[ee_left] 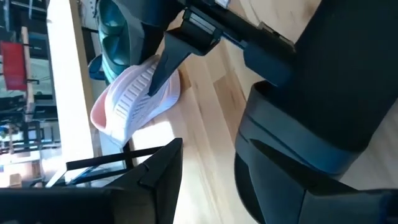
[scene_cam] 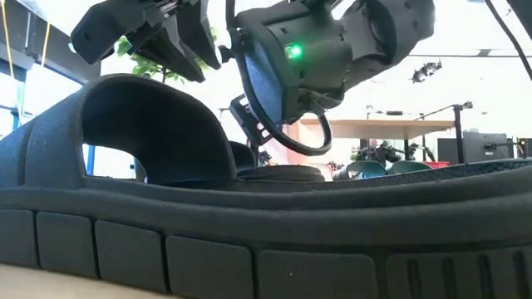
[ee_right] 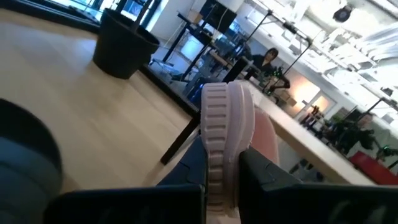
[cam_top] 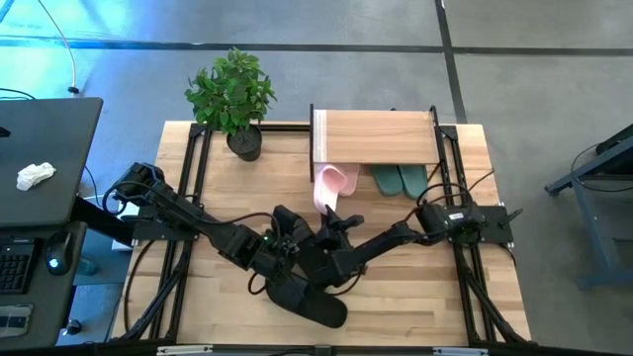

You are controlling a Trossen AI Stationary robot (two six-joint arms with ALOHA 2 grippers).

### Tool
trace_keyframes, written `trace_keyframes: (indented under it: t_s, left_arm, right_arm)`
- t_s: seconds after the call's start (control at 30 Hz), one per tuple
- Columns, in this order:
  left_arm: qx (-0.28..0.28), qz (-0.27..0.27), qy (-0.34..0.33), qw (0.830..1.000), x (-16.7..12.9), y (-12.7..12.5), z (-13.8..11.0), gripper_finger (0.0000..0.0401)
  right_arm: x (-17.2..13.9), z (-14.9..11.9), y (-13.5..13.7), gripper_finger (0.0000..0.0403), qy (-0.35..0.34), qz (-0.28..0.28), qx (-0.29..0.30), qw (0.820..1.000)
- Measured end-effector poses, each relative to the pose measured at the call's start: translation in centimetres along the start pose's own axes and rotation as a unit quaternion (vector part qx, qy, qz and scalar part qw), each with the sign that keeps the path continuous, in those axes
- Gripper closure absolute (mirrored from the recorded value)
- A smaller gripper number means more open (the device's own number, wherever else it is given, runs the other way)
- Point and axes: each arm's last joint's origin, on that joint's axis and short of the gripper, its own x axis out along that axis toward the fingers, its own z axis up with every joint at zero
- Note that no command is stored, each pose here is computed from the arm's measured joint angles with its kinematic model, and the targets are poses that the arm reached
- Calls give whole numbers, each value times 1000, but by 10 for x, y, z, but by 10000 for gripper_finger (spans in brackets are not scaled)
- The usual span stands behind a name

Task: Pick and place slides into the shelf
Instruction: Put the pink slide under the shelf

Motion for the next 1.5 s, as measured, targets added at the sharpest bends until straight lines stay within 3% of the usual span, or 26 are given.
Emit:
trace_keyframes:
  t_s: [0.27,0.53,0.8,0.93,1.23,1.37,1.5]
  left_arm:
    - [-2,-4,-1,1000,0,0,0,235]
    - [-7,-14,-3,1000,0,-1,0,235]
    - [-57,-53,2,997,14,11,-3,235]
    - [-72,-63,-11,995,24,22,-1,235]
    - [-27,-88,-70,993,30,21,10,235]
    - [-8,-118,-63,991,41,9,13,235]
    - [60,-42,-41,996,49,-14,22,235]
  right_arm:
    - [-22,-1,2,387,1,25,-13,1000]
    - [-51,-3,-2,387,-45,43,-140,988]
    - [-83,-7,-7,388,-79,60,-297,950]
    - [-91,-9,-7,388,-71,71,-347,933]
    - [-90,-12,-5,388,-25,99,-431,896]
    - [-89,-12,-3,388,-22,103,-428,898]
    - [-90,-12,0,388,-25,105,-423,900]
